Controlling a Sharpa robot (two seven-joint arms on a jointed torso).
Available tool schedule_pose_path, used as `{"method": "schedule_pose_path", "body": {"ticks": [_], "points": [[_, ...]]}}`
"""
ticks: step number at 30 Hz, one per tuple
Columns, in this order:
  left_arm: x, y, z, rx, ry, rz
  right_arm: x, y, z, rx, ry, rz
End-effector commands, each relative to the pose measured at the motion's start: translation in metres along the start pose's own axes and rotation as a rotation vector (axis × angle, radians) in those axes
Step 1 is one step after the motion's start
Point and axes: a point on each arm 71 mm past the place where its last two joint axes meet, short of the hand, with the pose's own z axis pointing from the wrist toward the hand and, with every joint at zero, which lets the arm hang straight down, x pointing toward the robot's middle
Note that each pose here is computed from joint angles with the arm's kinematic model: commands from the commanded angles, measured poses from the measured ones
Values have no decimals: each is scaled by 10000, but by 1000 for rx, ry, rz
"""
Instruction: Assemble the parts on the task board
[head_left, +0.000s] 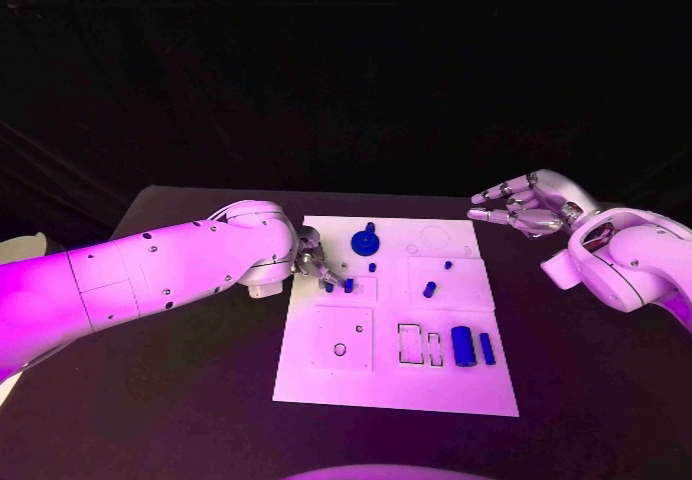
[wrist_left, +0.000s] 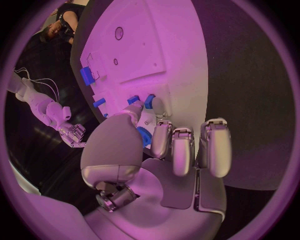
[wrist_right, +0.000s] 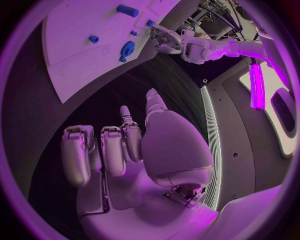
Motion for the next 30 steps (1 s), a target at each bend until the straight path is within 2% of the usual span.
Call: {"method": "schedule_pose_path", "body": {"ticks": [1,15,24,30], "points": [[63,14,18,-5,35,24,19,13,1,-9,13,1],[34,50,-7,-5,7,0,23,14,6,-9,14,1],[-6,115,-57,23,-23,-176,31,15,14,-10,16,1],[-21,140,-67,32,-32,-247,36,14,19,-11,17,2]]}}
